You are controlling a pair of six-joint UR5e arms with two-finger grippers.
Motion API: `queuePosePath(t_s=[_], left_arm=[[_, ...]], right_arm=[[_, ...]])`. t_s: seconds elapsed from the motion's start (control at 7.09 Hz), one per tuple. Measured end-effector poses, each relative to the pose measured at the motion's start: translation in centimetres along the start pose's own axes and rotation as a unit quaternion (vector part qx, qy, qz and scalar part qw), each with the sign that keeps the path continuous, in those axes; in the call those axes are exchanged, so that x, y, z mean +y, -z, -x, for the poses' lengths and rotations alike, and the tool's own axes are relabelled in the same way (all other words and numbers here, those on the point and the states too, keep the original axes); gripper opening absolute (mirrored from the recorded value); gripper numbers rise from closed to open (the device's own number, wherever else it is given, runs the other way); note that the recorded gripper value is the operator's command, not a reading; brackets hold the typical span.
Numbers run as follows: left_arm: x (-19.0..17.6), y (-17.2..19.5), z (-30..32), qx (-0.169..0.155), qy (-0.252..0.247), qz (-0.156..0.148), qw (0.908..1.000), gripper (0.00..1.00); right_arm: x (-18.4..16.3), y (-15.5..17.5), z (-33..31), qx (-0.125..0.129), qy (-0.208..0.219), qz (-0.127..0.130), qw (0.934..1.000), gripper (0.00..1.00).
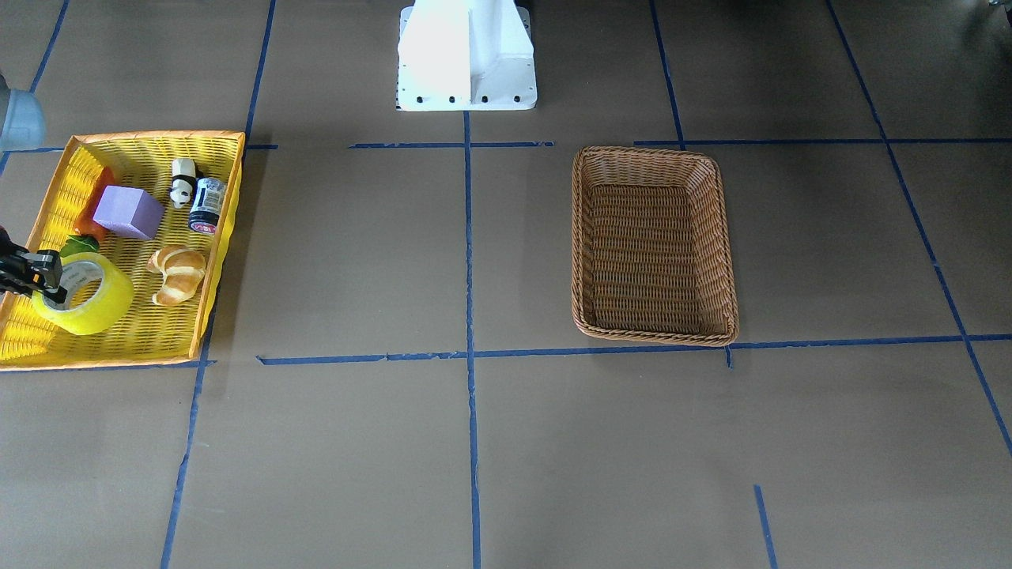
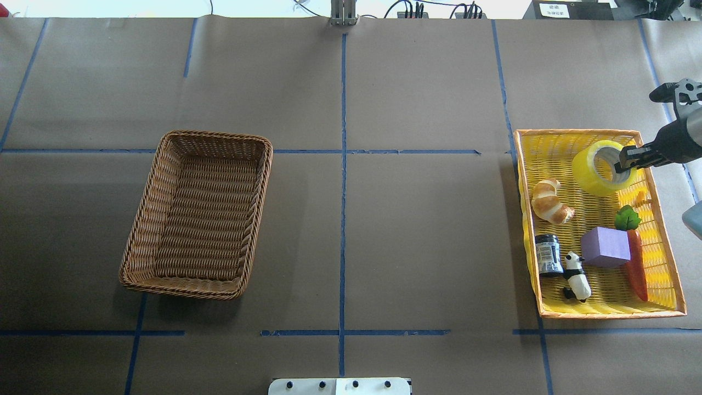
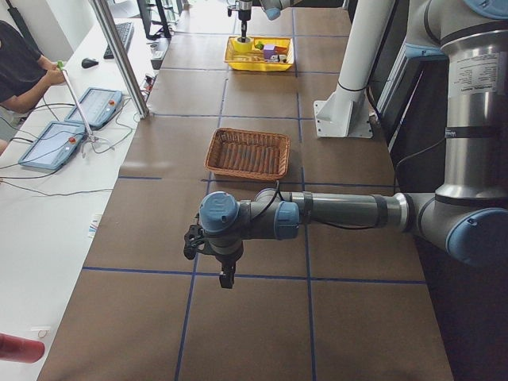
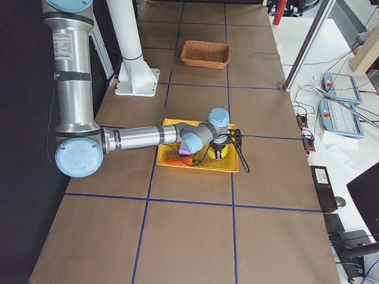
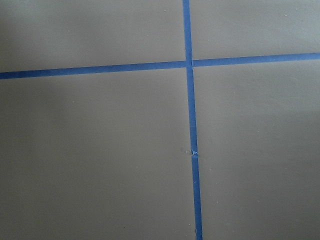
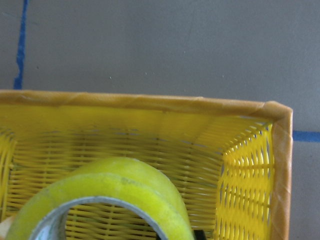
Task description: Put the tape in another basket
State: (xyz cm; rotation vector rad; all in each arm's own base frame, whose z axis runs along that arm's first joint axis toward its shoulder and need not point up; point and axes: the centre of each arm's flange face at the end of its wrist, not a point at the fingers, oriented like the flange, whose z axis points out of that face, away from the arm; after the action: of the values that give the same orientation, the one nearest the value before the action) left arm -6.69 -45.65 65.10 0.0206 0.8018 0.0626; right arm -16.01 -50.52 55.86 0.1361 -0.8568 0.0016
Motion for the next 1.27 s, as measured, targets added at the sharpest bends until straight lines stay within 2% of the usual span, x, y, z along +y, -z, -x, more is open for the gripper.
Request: queuePosePath(t_s=[0.28,0.42,0.56,0.71,0.85,0.99,1.27], left_arm=[[-0.1,0.3,-0.3,0.000,-0.003,-0.003,1.0000,1.00],[-0.2,0.6,-0.6,-0.001,-0.007,-0.007,1.0000,1.00],[-0.6,1.1,-1.2,-0.001,-0.012,-0.016,0.9998,1.00],[-1.2,1.6,-2.1,0.002,-0.007,-0.036,0.9993,1.00],[-2.2,1.6,-4.2,0.019,0.007,-0.064,0.9978,1.00],[-3.2,0.9,-7.7,0.048,0.023,-0.086,0.9949,1.00],[-4.8,-1.0,-16.8,0.121,0.065,-0.111,0.9844,1.00]], right_arm=[[-1.3,4.7,2.1,-0.042,-0.014,-0.026,0.9987,0.00],[-2.4,6.4,4.9,-0.065,-0.039,-0.038,0.9964,0.01],[-3.5,7.3,8.9,-0.094,-0.074,-0.044,0.9918,0.02],[-3.4,6.6,13.6,-0.128,-0.101,-0.043,0.9857,0.01],[-2.3,5.2,18.2,-0.163,-0.124,-0.046,0.9776,0.01],[-0.8,4.0,22.2,-0.200,-0.155,-0.054,0.9659,0.01],[2.2,2.8,28.3,-0.279,-0.222,-0.067,0.9318,0.01]])
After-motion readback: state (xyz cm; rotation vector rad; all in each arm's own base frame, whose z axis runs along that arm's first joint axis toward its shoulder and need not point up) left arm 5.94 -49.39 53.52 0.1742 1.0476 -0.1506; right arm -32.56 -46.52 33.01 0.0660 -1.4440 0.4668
